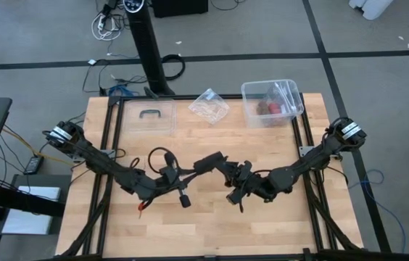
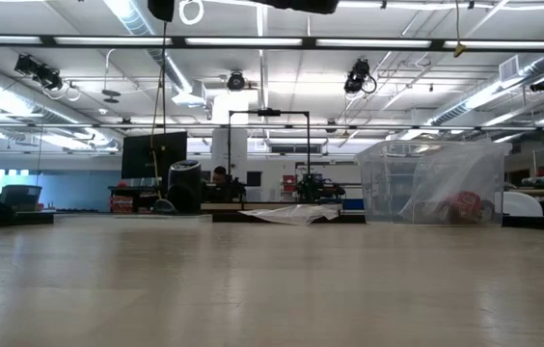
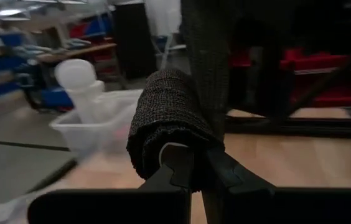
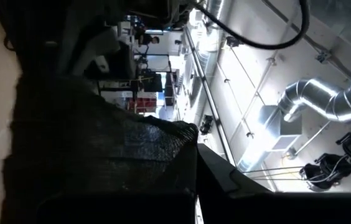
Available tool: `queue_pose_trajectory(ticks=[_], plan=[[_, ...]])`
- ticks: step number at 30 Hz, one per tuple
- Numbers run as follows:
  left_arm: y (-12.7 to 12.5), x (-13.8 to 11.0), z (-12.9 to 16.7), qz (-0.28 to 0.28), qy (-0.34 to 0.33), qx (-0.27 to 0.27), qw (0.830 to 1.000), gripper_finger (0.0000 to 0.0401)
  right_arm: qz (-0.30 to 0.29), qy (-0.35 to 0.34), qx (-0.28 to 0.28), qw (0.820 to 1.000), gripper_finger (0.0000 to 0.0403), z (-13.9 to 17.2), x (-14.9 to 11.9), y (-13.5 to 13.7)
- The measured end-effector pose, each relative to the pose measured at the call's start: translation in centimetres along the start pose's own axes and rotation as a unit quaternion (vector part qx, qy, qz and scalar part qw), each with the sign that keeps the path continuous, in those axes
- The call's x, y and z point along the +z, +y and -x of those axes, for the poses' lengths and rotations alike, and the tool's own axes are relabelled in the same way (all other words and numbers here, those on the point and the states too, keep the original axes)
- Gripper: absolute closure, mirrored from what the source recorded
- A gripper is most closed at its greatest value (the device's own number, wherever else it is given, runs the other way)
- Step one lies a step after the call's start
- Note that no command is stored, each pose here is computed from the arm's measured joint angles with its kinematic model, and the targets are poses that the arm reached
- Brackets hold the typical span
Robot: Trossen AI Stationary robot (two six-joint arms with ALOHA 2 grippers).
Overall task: Roll bandage
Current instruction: Roll the black bandage
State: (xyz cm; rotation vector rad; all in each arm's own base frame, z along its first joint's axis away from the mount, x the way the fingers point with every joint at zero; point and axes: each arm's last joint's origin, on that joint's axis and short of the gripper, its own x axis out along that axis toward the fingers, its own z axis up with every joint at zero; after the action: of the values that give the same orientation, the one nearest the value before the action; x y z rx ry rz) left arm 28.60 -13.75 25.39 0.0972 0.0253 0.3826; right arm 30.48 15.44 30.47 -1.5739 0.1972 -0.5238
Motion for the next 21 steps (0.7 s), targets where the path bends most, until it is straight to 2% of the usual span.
queue_pose_trajectory(ticks=[11, 21], plan=[[-0.5, 0.3, -0.4, 0.006, 0.007, -0.087, 0.996, 0.0383, -0.021, 0.000, 0.018, 1.000, 0.0401, -0.2, 0.0, 0.6], [-1.4, 1.5, -0.9, -0.048, 0.049, -0.132, 0.989, 0.0383, -0.050, 0.014, 0.069, 0.996, 0.0400, 0.0, 0.2, 2.0]])
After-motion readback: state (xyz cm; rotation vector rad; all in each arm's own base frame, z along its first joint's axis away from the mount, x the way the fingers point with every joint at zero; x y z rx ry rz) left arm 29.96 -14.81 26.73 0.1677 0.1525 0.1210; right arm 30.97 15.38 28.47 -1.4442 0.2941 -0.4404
